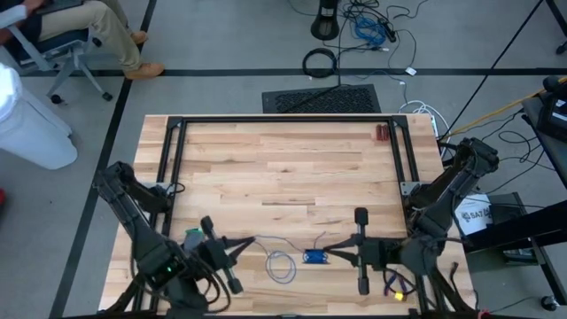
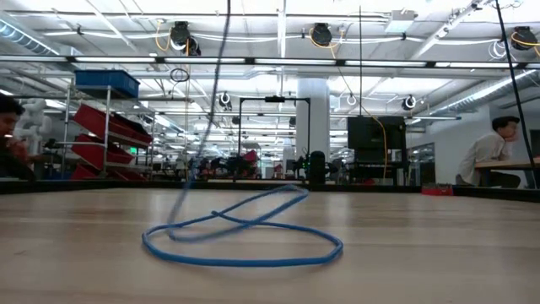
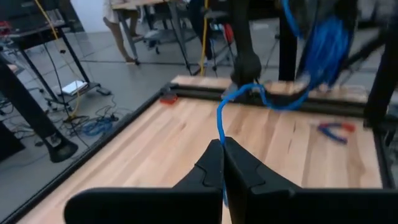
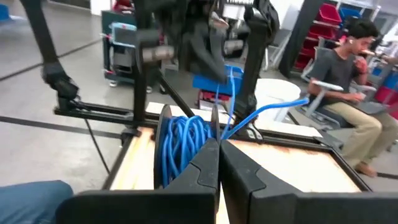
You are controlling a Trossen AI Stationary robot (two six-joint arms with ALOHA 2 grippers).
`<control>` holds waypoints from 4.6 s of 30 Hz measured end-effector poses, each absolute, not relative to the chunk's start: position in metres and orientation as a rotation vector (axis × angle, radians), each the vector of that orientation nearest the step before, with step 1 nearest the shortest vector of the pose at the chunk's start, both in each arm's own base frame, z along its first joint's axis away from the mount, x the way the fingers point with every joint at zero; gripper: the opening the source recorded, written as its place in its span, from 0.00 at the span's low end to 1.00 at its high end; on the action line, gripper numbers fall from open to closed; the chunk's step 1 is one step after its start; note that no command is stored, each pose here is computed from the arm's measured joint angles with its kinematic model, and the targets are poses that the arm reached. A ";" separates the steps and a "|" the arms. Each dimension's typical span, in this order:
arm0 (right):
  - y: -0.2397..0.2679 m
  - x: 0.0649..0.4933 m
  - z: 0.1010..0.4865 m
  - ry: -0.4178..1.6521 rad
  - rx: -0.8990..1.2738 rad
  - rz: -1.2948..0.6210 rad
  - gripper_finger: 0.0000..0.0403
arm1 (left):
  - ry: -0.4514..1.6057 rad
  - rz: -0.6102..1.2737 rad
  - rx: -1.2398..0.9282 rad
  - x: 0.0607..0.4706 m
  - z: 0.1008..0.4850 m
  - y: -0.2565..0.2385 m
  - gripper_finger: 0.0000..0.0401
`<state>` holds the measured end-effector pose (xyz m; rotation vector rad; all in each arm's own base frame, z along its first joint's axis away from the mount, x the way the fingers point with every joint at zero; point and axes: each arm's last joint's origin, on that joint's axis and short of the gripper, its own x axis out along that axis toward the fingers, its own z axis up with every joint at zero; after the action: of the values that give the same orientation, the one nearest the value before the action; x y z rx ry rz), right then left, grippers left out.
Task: Coil cords
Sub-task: Coil the blue wire onto the spool
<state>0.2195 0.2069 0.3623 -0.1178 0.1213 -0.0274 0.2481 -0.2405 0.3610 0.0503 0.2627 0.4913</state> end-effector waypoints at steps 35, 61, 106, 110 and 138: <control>0.199 0.267 0.340 0.084 -0.199 -0.428 0.00 | 0.163 0.173 -0.074 0.346 0.368 -0.224 0.00; 0.211 0.255 0.351 0.034 -0.217 -0.434 0.00 | 0.148 0.165 0.023 0.377 0.332 -0.237 0.00; 0.213 0.254 0.351 0.029 -0.196 -0.421 0.00 | 0.125 0.098 0.052 0.393 0.317 -0.239 0.01; 0.212 0.254 0.351 0.030 -0.196 -0.427 0.00 | 0.126 0.098 0.050 0.393 0.317 -0.239 0.09; 0.225 0.213 0.377 -0.029 -0.150 -0.309 0.00 | 0.126 -0.035 0.148 0.358 0.317 -0.288 0.31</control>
<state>0.2131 0.2253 0.3772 -0.1505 -0.0292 -0.3092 0.3576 -0.2883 0.3169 0.1478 0.1265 -0.0349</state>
